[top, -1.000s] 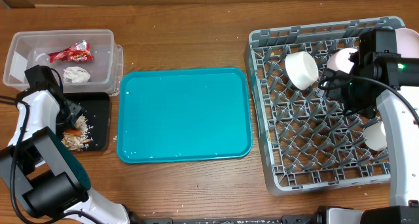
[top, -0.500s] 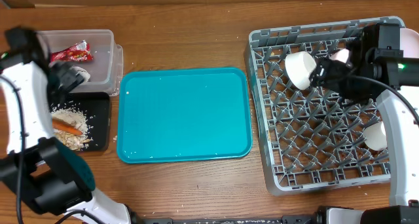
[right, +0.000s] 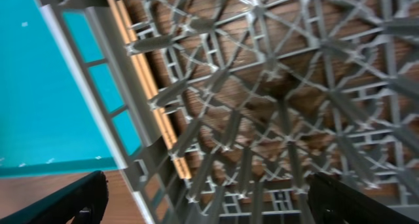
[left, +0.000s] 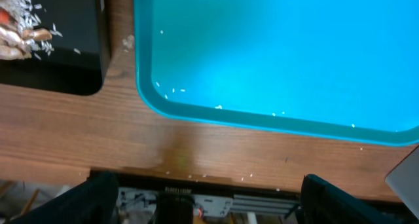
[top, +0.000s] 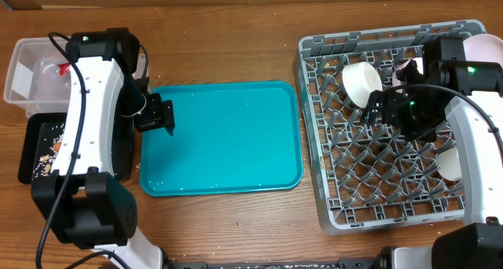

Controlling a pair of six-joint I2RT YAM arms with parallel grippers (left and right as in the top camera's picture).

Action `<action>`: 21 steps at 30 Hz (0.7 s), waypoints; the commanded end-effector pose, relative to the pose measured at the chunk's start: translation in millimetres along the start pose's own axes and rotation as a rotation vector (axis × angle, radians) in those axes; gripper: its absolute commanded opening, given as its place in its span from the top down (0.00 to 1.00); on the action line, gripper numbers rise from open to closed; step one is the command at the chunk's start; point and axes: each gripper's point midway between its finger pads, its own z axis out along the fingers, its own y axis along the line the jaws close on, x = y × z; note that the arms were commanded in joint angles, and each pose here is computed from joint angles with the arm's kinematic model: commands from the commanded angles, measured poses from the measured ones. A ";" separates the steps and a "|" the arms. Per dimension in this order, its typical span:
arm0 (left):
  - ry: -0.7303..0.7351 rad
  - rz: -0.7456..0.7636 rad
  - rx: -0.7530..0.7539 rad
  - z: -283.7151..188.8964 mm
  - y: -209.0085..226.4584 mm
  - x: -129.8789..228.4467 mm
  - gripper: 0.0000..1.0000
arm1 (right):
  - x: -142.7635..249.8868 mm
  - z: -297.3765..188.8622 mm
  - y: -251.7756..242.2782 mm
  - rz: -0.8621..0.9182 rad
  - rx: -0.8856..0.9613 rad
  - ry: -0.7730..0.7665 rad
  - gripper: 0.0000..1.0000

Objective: Sort waste into correct bins and load items into the dishwasher

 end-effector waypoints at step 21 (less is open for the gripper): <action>-1.032 0.197 0.203 -89.5 -13.6 119.2 0.00 | 93.7 -127.4 -14.1 -0.086 0.021 -0.872 0.00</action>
